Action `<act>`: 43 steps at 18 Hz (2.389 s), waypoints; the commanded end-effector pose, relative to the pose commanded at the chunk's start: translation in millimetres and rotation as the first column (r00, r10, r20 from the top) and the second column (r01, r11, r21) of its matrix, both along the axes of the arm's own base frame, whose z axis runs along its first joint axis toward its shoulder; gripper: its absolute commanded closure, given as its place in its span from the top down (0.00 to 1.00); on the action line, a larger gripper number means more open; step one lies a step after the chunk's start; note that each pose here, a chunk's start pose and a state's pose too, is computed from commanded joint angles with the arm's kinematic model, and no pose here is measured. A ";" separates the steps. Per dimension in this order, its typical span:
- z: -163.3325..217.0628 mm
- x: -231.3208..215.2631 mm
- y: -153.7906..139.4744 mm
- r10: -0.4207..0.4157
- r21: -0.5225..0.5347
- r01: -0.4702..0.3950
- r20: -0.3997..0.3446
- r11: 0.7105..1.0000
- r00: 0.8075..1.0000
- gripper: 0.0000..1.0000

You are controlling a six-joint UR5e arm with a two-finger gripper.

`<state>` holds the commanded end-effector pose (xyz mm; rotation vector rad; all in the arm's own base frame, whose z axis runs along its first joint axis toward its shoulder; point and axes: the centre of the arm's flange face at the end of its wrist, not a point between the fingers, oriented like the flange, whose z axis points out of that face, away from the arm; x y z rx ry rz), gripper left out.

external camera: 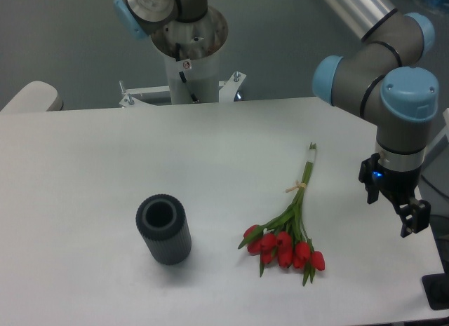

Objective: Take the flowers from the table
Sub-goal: 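Move the open gripper toward the tied stems of the red tulips, then lower the gripper over the tulip stems just above the blooms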

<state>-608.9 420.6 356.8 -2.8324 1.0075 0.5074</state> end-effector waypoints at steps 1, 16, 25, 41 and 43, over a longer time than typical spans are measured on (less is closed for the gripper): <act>-2.7 1.3 -0.9 0.000 -0.005 0.000 0.004 1.000 1.000 1.00; -55.4 49.6 -23.6 0.334 0.007 -0.340 0.175 0.940 0.926 1.00; -87.6 98.3 -13.0 0.563 -0.035 -0.580 0.290 0.814 0.774 1.00; -149.9 133.9 6.9 0.630 -0.066 -0.647 0.323 0.759 0.706 1.00; -160.0 138.5 8.7 0.622 -0.057 -0.641 0.320 0.765 0.715 1.00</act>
